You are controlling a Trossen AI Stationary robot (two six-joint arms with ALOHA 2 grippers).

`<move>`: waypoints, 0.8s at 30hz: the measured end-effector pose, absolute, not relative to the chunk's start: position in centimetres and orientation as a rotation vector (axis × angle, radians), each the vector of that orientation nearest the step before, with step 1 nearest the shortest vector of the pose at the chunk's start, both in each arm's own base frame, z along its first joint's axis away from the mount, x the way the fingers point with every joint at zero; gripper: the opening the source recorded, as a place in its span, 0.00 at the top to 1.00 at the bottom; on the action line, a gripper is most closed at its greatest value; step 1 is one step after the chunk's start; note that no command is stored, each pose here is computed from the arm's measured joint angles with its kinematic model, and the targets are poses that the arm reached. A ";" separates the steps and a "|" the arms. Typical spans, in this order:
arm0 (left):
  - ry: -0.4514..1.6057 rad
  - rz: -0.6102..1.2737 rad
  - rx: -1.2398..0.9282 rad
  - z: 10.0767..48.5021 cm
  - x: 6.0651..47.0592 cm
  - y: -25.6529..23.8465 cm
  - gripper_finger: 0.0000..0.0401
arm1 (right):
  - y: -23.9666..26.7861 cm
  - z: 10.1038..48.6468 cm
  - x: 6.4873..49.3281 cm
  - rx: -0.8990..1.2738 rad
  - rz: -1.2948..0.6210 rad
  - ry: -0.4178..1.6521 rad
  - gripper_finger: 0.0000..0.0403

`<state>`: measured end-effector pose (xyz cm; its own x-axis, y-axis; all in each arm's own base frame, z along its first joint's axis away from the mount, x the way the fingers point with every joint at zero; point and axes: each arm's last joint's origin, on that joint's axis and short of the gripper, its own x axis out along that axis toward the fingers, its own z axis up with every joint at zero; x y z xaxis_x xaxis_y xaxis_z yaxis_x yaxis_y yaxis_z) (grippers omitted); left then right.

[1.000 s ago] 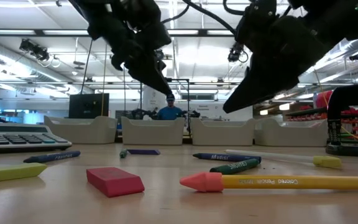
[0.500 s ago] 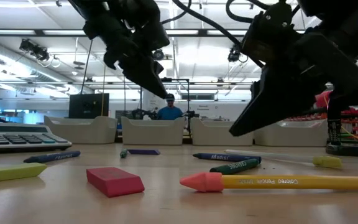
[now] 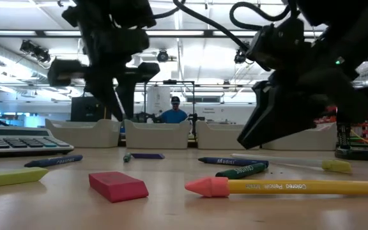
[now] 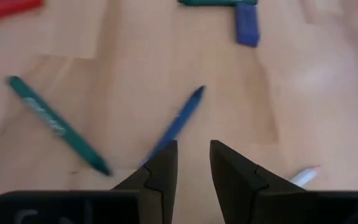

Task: Sort crayons/erasers/pens/pencils in bins
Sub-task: Put the top green crayon into the gray bin

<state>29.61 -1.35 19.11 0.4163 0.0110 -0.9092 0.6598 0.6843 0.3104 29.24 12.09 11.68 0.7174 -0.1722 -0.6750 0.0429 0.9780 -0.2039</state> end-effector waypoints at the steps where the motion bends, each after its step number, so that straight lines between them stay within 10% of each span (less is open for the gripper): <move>1: 1.090 -0.461 0.778 19.1 29.5 -1.6 0.76 | 11.8 11.7 29.3 -0.202 -0.126 0.762 0.74; 24: 1.148 -0.841 0.880 17.2 33.7 -4.4 0.70 | 10.2 11.2 29.1 -0.342 -0.148 0.859 0.74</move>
<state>33.66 -4.41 17.23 0.2027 -0.1018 -0.9739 0.8977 0.4167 0.1433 29.15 10.23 11.17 0.6470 -0.2638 -0.7154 -0.0090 0.9355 -0.3531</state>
